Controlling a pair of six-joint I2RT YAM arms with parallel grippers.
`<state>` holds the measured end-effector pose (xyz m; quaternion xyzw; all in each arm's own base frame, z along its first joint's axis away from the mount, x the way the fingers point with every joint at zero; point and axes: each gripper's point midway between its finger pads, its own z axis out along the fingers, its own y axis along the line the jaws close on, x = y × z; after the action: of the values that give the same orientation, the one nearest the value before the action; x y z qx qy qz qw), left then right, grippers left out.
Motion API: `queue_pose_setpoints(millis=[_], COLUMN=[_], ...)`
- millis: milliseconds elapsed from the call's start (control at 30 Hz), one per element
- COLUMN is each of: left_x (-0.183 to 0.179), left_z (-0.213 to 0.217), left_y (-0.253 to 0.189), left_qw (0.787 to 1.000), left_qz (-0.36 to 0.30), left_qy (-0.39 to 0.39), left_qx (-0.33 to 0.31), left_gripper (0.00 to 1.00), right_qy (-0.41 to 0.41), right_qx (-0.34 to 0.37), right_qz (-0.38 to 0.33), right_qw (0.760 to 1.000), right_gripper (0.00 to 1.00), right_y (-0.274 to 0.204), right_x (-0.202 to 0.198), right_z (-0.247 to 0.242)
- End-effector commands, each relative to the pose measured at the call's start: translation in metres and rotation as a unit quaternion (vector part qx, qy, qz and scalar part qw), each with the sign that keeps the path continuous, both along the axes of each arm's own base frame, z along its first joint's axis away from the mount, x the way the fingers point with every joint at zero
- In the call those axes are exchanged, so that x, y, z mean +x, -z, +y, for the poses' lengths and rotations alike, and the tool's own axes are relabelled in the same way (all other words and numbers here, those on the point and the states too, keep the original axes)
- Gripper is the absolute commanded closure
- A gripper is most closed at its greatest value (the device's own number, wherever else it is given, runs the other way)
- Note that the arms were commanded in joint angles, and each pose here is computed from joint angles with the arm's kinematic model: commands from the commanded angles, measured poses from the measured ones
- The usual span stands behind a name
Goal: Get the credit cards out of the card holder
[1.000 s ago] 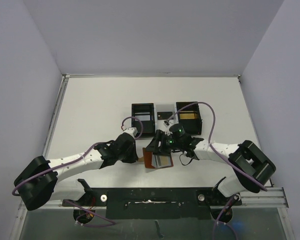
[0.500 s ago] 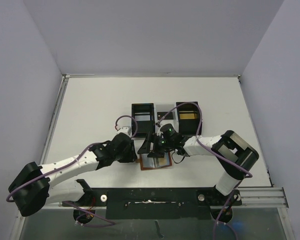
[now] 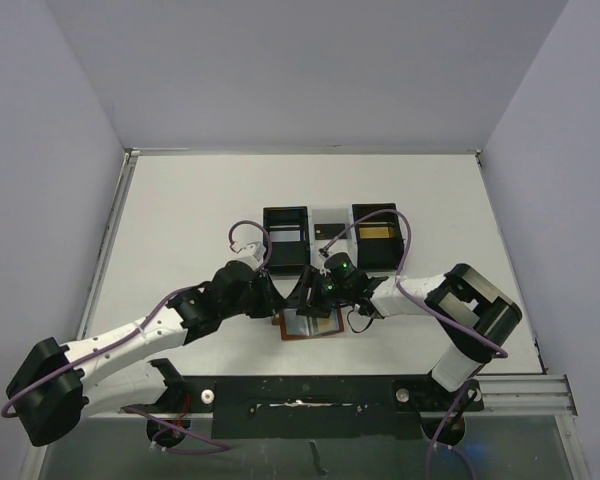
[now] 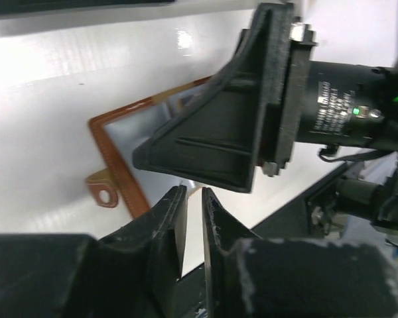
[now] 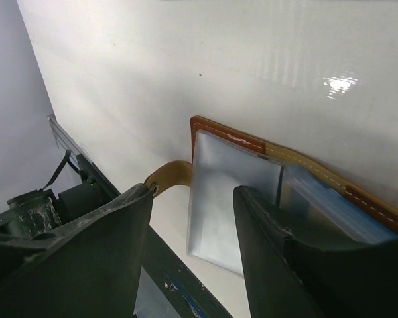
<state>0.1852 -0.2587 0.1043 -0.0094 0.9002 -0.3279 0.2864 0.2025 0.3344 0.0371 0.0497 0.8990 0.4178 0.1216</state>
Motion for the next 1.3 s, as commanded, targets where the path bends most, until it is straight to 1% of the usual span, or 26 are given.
queue_pose_setpoints(millis=[0, 133, 333, 400, 433, 500, 533, 600, 667, 700, 733, 800, 833, 900, 967, 1067, 1133, 1267], left_x=[-0.004, -0.011, -0.012, -0.013, -0.014, -0.016, -0.018, -0.015, -0.013, -0.013, -0.012, -0.012, -0.013, -0.011, -0.007, -0.002, -0.002, -0.002], left_z=[-0.031, -0.036, -0.033, -0.028, -0.028, -0.031, -0.031, -0.030, -0.035, -0.034, -0.029, -0.020, -0.018, -0.022, -0.020, -0.016, -0.018, -0.024], left_y=[-0.039, -0.028, 0.001, 0.008, 0.008, 0.006, 0.011, 0.023, 0.037, 0.048, 0.063, 0.075, 0.077, 0.069, 0.068, 0.071, 0.068, 0.060], left_qw=[0.993, 0.992, 0.995, 0.997, 0.997, 0.997, 0.997, 0.998, 0.997, 0.998, 0.999, 0.999, 0.999, 1.000, 1.000, 0.999, 0.999, 1.000], left_qz=[-0.028, -0.021, 0.001, 0.009, 0.003, -0.010, -0.006, 0.000, -0.005, 0.001, 0.014, 0.026, 0.023, 0.006, 0.002, -0.002, -0.006, -0.011], left_qy=[0.044, 0.083, 0.082, 0.069, 0.062, 0.059, 0.059, 0.058, 0.064, 0.061, 0.047, 0.018, 0.010, 0.008, 0.003, 0.003, 0.008, 0.012], left_qx=[-0.110, -0.095, -0.056, -0.034, -0.034, -0.050, -0.052, -0.034, -0.031, -0.024, -0.001, 0.027, 0.027, 0.001, 0.011, 0.047, 0.046, 0.025], left_gripper=[0.89, 0.97, 0.97, 0.99, 0.99, 0.94, 0.93, 0.92, 0.92, 0.93, 0.95, 0.98, 0.98, 0.98, 0.98, 0.98, 0.98, 0.98], right_qy=[0.032, 0.035, 0.041, 0.047, 0.049, 0.046, 0.044, 0.041, 0.041, 0.048, 0.046, 0.058, 0.059, 0.049, 0.040, 0.052, 0.061, 0.064], right_qx=[-0.006, -0.006, -0.008, -0.011, -0.010, -0.008, -0.008, -0.009, -0.007, -0.013, -0.014, -0.018, -0.012, -0.008, -0.035, -0.096, -0.116, -0.160], right_qz=[-0.014, -0.011, -0.010, -0.010, -0.010, -0.010, -0.012, -0.013, -0.014, -0.011, -0.016, -0.022, -0.035, -0.052, -0.064, -0.082, -0.087, -0.077], right_qw=[0.999, 0.999, 0.999, 0.999, 0.999, 0.999, 0.999, 0.999, 0.999, 0.999, 0.999, 0.998, 0.998, 0.997, 0.997, 0.991, 0.987, 0.982], right_gripper=[0.48, 0.49, 0.49, 0.49, 0.49, 0.49, 0.49, 0.49, 0.49, 0.49, 0.49, 0.48, 0.48, 0.47, 0.45, 0.43, 0.44, 0.46], right_y=[-0.002, -0.001, -0.001, -0.001, -0.001, -0.003, -0.003, -0.004, -0.007, -0.006, -0.008, -0.015, -0.023, -0.037, -0.045, -0.053, -0.056, -0.049], right_x=[0.010, 0.010, 0.012, 0.014, 0.015, 0.016, 0.017, 0.018, 0.018, 0.020, 0.020, 0.028, 0.030, 0.034, 0.036, 0.037, 0.035, 0.028], right_z=[-0.009, -0.010, -0.011, -0.013, -0.014, -0.013, -0.012, -0.011, -0.010, -0.014, -0.016, -0.024, -0.024, -0.022, -0.025, -0.044, -0.055, -0.070])
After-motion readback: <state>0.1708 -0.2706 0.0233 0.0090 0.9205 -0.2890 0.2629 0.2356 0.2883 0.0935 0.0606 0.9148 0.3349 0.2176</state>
